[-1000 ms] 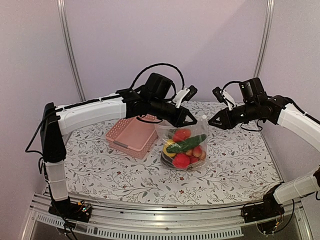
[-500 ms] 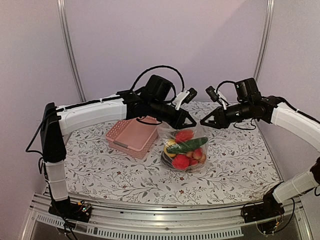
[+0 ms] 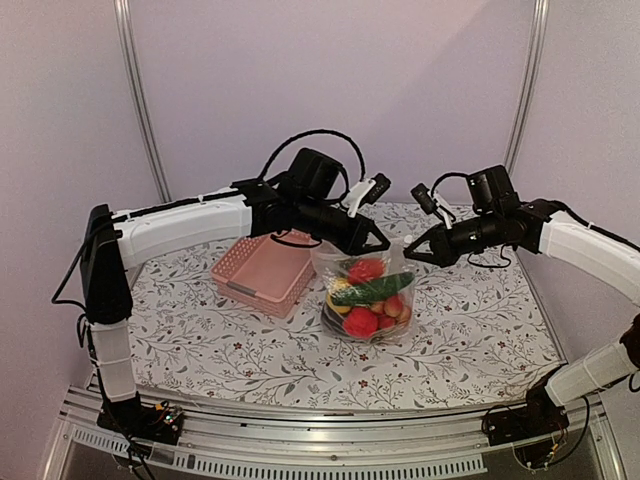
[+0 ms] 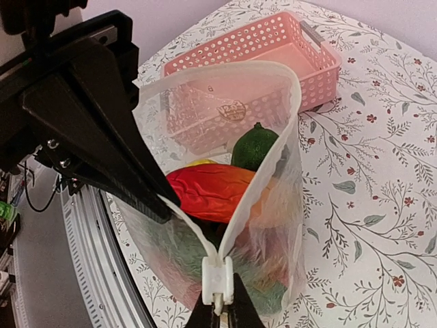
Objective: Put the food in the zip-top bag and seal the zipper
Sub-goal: Pass from the left arm to the right, then hold the zipper from the zipper food storage bag.
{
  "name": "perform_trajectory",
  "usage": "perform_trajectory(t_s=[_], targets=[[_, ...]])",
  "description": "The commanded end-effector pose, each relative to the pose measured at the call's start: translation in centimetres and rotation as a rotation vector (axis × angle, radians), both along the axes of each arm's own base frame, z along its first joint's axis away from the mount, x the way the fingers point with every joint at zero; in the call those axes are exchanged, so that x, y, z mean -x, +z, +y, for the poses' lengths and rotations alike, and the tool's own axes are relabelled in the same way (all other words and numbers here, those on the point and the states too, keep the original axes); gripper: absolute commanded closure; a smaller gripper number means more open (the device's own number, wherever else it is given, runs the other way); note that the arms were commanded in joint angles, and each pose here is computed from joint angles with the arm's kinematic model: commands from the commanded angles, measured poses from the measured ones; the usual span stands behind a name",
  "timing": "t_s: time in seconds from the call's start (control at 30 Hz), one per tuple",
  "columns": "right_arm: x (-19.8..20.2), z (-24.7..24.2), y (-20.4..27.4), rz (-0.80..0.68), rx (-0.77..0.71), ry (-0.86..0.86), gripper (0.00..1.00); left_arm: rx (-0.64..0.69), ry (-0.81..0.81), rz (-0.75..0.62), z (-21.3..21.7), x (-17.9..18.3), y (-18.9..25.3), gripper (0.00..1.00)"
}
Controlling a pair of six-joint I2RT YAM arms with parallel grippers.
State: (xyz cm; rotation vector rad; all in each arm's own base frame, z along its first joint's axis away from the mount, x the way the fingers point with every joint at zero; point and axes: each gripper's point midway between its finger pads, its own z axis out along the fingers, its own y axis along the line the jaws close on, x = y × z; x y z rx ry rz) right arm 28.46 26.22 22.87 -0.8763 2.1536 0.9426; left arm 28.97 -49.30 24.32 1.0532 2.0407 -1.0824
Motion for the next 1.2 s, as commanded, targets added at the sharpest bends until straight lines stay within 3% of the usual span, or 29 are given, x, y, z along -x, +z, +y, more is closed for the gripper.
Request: perform_trajectory(t_s=[0.0,0.07,0.23,0.4,0.67,0.9,1.17], targets=[[-0.4,0.3,2.3,-0.068,-0.034,0.005,1.00,0.051,0.019,-0.029,0.5,-0.9,2.2,1.00],[-0.3,0.3,2.9,-0.073,-0.043,0.012,1.00,0.044,0.021,-0.029,0.6,-0.9,2.1,1.00],[0.1,0.3,4.3,-0.109,-0.047,0.040,1.00,0.027,0.067,-0.138,1.6,-1.9,5.0,0.60],[1.4,0.6,5.0,-0.124,-0.053,0.089,1.00,0.061,0.035,-0.298,1.8,-1.8,8.6,0.41],[2.8,0.5,5.2,-0.141,-0.049,0.140,1.00,0.176,-0.190,-0.194,-1.4,0.8,6.7,0.44],[3.3,0.7,4.8,-0.135,-0.029,0.157,1.00,0.192,-0.210,-0.155,-2.8,0.9,4.9,0.49],[3.6,0.8,4.7,-0.134,-0.027,0.165,1.00,0.217,-0.296,-0.111,-3.5,2.3,3.7,0.65]])
